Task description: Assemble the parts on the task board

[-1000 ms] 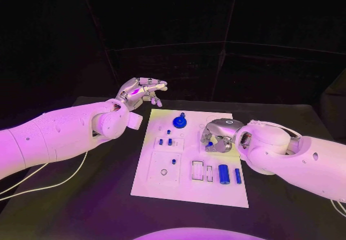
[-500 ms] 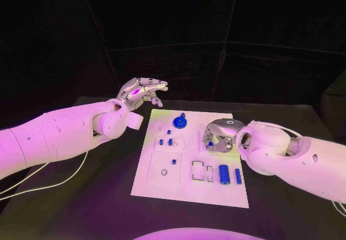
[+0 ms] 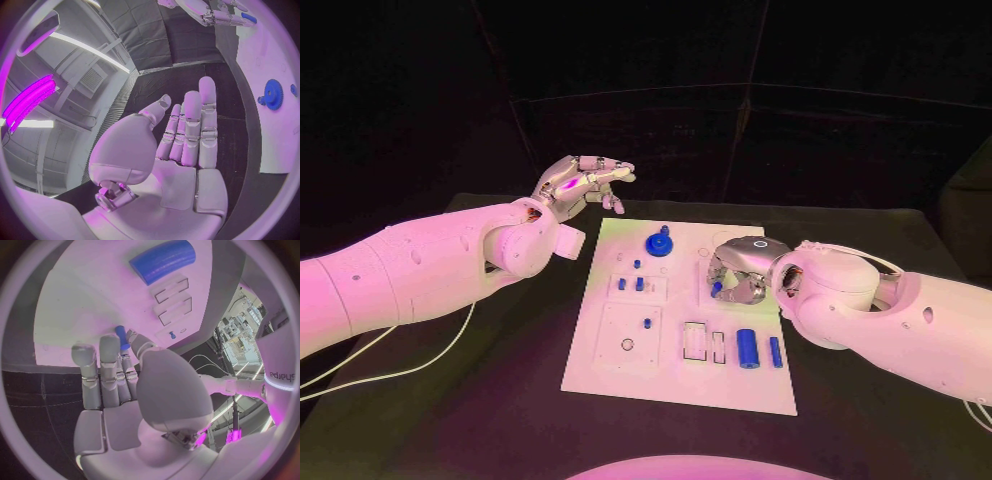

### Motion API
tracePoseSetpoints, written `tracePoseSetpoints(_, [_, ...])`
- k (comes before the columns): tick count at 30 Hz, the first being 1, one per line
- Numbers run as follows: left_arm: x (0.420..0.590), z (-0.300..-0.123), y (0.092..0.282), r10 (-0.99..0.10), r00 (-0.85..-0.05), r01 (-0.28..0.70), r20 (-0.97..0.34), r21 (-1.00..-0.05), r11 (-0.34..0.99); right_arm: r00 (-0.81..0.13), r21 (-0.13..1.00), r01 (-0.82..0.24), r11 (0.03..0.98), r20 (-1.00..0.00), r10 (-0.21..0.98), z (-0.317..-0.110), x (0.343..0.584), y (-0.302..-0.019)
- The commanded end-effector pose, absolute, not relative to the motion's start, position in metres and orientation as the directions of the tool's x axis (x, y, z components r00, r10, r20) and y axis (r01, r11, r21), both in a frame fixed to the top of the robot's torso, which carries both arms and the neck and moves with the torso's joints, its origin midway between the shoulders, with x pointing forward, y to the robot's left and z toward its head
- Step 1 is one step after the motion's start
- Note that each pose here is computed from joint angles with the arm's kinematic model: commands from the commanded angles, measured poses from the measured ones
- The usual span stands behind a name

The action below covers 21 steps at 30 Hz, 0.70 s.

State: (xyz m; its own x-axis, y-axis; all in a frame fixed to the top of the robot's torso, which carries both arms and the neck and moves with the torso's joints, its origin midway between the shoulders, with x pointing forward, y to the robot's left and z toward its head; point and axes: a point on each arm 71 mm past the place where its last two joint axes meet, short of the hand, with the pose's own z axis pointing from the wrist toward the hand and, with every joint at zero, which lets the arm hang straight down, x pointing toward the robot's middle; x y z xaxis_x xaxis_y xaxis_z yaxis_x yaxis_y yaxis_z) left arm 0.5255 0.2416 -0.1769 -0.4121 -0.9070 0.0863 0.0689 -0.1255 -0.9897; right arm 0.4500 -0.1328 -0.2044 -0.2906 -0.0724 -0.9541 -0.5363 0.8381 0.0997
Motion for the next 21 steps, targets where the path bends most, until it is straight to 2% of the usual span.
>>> tracePoseSetpoints(1, [0.5256, -0.1756, 0.2403, -0.901, -0.423, 0.068, 0.094, -0.988, -0.135, -0.285, 0.096, -0.544, 0.834, -0.956, -0.076, -0.2035, 0.4494, -0.1316])
tracePoseSetpoints(13, [0.5259, -0.1759, 0.2399, -0.901, -0.424, 0.066, 0.095, -0.989, -0.135, -0.269, 0.106, -0.541, 0.834, -0.962, -0.052, -0.2018, 0.4493, -0.1322])
tracePoseSetpoints(21, [0.5261, -0.1762, 0.2396, -0.900, -0.425, 0.065, 0.095, -0.989, -0.135, -0.224, 0.127, -0.552, 0.824, -0.974, 0.000, -0.1962, 0.4477, -0.1326])
